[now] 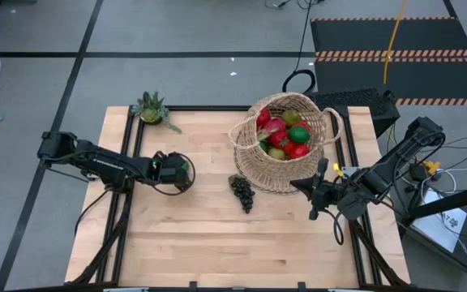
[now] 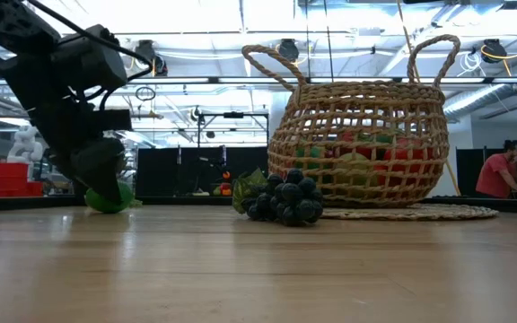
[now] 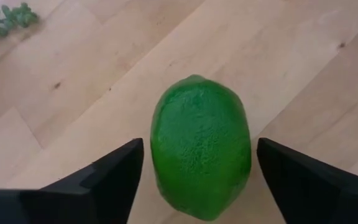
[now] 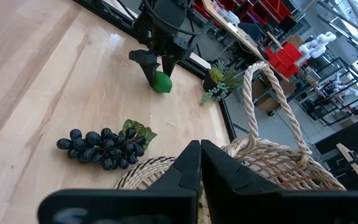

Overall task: Build produce basket
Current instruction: Put the green lime into the brown basket

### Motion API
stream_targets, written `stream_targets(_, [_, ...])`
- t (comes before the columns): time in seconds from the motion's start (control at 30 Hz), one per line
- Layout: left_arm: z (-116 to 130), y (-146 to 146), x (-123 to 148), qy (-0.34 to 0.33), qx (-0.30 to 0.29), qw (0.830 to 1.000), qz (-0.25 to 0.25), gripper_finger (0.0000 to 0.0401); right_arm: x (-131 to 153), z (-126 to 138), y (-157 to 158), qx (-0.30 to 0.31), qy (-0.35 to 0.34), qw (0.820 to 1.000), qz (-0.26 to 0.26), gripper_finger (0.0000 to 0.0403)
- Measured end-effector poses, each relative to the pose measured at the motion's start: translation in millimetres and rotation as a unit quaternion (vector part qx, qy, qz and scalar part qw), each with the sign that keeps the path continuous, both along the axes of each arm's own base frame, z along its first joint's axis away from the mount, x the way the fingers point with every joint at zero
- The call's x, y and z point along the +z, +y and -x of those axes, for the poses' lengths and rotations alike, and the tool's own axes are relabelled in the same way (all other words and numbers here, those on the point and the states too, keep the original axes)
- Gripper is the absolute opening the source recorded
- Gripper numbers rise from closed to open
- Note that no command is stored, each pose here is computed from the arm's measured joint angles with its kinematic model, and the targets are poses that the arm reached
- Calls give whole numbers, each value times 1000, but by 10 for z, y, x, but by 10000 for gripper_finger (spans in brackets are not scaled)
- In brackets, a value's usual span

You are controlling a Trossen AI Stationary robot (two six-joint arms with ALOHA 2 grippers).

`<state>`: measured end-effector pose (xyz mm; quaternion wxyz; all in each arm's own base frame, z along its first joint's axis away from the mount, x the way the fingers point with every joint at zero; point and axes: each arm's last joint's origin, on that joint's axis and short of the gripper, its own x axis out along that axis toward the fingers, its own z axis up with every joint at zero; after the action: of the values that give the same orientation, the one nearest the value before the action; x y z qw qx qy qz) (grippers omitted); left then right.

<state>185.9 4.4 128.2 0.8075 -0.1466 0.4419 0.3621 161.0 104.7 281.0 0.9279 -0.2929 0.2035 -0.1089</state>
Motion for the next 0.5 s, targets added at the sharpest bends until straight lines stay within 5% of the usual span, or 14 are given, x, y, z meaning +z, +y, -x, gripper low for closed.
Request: stream_targets(0.5, [-236,-12,247,-31,-71,996,-31,224,11,-6,5,0,-6,1000,-6,6])
